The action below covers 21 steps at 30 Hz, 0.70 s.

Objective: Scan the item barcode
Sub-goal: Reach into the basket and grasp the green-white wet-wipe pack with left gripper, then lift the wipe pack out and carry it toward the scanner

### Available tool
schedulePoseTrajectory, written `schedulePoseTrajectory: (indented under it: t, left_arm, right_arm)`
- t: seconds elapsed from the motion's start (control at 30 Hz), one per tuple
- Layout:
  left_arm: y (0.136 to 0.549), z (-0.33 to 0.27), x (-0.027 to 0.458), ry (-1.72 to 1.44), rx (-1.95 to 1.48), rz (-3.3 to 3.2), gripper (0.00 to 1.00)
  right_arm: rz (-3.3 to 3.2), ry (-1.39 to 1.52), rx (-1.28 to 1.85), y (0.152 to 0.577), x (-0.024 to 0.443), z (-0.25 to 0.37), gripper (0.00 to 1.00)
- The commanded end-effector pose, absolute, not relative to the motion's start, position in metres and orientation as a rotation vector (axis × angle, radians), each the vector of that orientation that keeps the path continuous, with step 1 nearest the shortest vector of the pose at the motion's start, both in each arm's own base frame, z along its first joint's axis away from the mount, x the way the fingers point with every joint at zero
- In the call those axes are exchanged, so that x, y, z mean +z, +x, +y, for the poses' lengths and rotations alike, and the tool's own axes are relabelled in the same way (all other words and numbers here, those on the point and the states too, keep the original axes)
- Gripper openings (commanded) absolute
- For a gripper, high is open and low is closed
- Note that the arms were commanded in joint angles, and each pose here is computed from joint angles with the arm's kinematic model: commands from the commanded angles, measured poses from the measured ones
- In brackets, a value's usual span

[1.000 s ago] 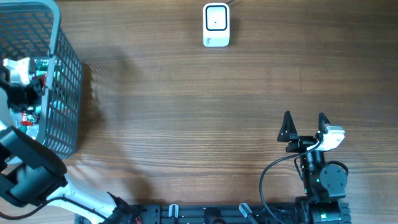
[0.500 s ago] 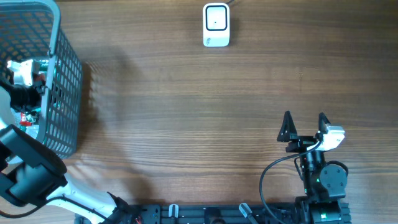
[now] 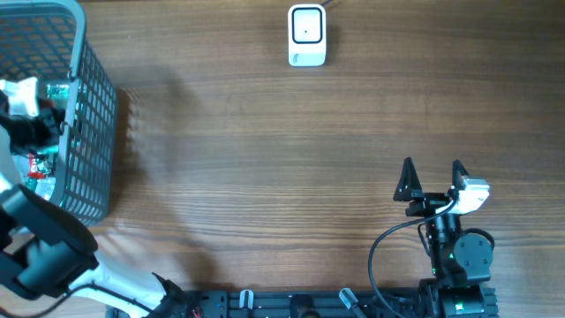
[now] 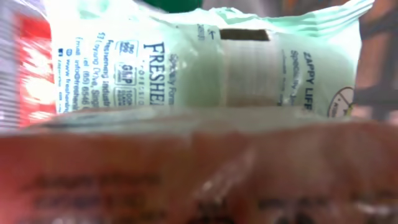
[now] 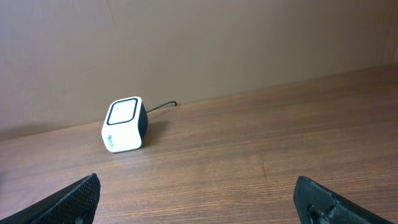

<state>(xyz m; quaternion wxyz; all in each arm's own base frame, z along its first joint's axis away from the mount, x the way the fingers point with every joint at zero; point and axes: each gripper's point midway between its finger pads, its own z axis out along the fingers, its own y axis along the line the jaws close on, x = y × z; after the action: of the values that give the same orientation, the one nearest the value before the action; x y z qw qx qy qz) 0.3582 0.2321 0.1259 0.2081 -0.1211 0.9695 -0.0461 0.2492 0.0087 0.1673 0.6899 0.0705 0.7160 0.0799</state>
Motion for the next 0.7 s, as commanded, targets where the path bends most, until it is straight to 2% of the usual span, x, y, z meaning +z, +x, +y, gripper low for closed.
schedulePoseTrajectory:
  t: [0.0,0.4,0.6,0.67]
  left_arm:
    - [0.367,0.241,0.220,-0.288,0.047,2.491,0.59]
    - [0.347,0.231,0.387,-0.368,0.259,2.054,0.59]
    - [0.311,0.187,0.468,-0.427,0.211,1.812,0.58]
    - [0.304,0.166,0.480,-0.410,0.175,1.782,0.57]
  right_arm:
    - [1.595,0.163,0.164,0.249,0.168,0.006,1.00]
    - [1.595,0.164,0.164,0.249,0.168,0.006,1.00]
    - [1.595,0.164,0.164,0.249,0.168,0.006,1.00]
    - [1.595,0.164,0.164,0.249,0.168,0.006,1.00]
